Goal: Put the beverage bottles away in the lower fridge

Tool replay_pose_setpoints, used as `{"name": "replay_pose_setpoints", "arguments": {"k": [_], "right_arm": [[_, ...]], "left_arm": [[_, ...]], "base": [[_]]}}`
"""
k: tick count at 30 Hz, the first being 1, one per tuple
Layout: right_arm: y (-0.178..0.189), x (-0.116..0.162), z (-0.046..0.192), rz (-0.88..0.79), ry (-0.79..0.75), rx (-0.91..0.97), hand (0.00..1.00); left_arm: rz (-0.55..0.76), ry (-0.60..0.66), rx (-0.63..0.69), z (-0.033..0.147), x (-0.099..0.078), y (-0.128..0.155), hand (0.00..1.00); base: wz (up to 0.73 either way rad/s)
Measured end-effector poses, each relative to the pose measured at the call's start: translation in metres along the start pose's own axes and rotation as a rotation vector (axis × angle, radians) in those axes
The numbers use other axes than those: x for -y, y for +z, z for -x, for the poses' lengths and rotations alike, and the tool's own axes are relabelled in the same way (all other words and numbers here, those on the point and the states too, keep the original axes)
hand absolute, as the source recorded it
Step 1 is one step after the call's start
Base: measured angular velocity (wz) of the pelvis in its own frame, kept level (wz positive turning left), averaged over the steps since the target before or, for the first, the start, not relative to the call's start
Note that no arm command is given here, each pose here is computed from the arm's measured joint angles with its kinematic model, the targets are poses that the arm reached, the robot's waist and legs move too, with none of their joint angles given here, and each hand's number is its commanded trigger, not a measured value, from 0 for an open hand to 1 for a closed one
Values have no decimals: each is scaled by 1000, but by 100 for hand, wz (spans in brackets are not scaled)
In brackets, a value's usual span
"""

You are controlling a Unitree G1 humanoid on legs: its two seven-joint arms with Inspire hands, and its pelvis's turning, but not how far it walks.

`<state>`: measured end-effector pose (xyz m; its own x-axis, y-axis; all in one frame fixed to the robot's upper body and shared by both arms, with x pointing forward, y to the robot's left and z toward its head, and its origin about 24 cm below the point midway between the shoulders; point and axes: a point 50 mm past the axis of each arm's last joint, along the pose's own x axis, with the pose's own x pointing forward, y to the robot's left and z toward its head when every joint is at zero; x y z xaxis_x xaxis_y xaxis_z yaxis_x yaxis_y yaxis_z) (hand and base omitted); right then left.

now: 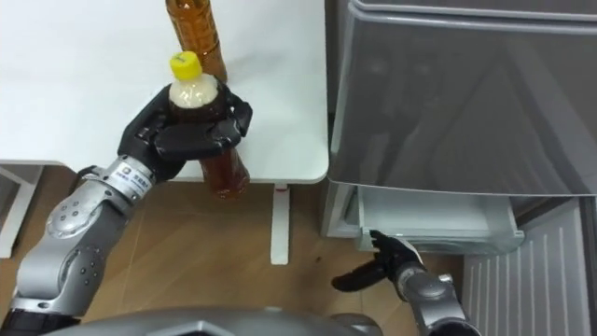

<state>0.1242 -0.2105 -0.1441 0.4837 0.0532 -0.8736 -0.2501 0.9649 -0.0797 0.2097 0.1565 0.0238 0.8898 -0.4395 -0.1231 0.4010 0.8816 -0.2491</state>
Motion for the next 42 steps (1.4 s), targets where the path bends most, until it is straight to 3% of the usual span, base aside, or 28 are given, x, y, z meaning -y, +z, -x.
{"name": "replay_pose_setpoints", "arguments": {"k": [12, 19, 31, 42], "right_arm": [[43, -24, 4, 125, 212, 175, 0], [72, -36, 14, 198, 366, 284, 0], [92, -58, 30, 265, 589, 355, 0], [103, -65, 37, 135, 695, 436, 0]], "left_arm": [[59, -92, -9, -5, 16, -8, 100], [100, -74, -78, -3, 12, -25, 100], [137, -120, -84, -6, 24, -29, 100], [142, -132, -90, -5, 25, -30, 100]], "base": [[0], [-1], [4], [0]]}}
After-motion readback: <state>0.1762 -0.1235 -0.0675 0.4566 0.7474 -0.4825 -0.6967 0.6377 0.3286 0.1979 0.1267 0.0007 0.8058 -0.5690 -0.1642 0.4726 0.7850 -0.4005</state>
